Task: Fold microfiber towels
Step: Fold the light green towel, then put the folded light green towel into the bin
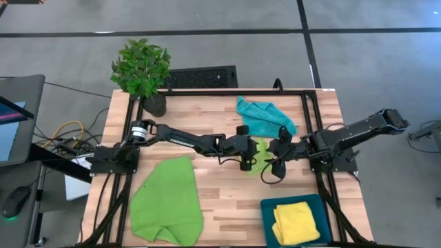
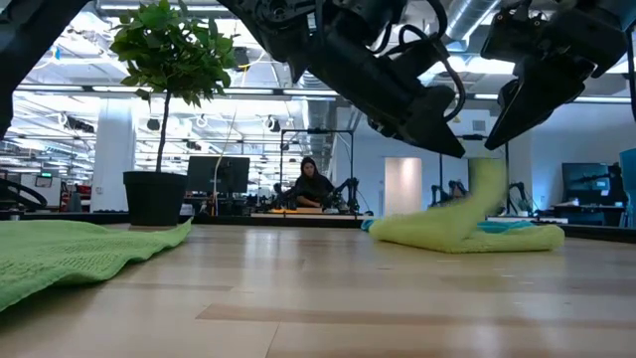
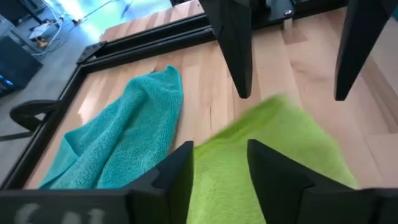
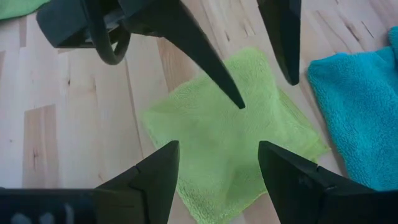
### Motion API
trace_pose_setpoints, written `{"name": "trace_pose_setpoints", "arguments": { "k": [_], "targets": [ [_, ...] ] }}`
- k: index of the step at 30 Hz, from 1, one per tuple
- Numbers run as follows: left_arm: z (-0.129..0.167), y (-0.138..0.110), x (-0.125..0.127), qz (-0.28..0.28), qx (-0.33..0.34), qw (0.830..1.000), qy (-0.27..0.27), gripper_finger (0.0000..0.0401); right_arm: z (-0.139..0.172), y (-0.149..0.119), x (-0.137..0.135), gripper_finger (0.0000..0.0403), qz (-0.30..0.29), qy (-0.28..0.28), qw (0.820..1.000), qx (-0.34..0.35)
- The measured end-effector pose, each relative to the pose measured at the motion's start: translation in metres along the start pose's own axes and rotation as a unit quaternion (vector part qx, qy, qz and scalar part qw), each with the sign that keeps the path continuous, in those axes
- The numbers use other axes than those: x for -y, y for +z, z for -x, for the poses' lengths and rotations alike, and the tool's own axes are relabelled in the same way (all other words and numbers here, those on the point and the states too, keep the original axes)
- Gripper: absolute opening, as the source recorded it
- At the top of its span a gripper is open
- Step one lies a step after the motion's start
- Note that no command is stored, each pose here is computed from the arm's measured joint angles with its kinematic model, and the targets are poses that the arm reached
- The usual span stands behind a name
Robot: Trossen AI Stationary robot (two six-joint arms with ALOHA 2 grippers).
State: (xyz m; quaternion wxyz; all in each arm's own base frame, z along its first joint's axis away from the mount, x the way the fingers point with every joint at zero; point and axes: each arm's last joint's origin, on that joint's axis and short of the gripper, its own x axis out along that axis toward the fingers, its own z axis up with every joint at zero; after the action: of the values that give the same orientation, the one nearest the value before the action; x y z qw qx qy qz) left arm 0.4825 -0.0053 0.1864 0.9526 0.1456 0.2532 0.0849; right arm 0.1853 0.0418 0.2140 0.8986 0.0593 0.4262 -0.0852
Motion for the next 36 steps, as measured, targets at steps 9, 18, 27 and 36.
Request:
{"name": "trace_pose_setpoints", "arguments": {
  "k": [9,18,27,36],
  "targets": [
    [0.009,-0.002,0.016,-0.073,-0.044,0.996,0.004,0.0164,0.0,-0.001,0.0,0.0244,0.033,-0.001,0.999,-0.005],
    [0.041,0.003,0.027,-0.063,-0.127,0.99,0.005,0.0165,-0.01,-0.011,-0.02,0.0244,0.199,0.039,0.978,-0.044],
    [0.057,0.01,0.039,-0.041,-0.134,0.99,-0.008,0.0165,-0.049,-0.037,-0.038,0.0244,0.292,0.009,0.947,-0.134],
    [0.06,0.012,0.048,-0.036,-0.126,0.991,-0.014,0.0165,-0.075,-0.049,-0.04,0.0244,0.335,-0.057,0.923,-0.183]
  ]
}}
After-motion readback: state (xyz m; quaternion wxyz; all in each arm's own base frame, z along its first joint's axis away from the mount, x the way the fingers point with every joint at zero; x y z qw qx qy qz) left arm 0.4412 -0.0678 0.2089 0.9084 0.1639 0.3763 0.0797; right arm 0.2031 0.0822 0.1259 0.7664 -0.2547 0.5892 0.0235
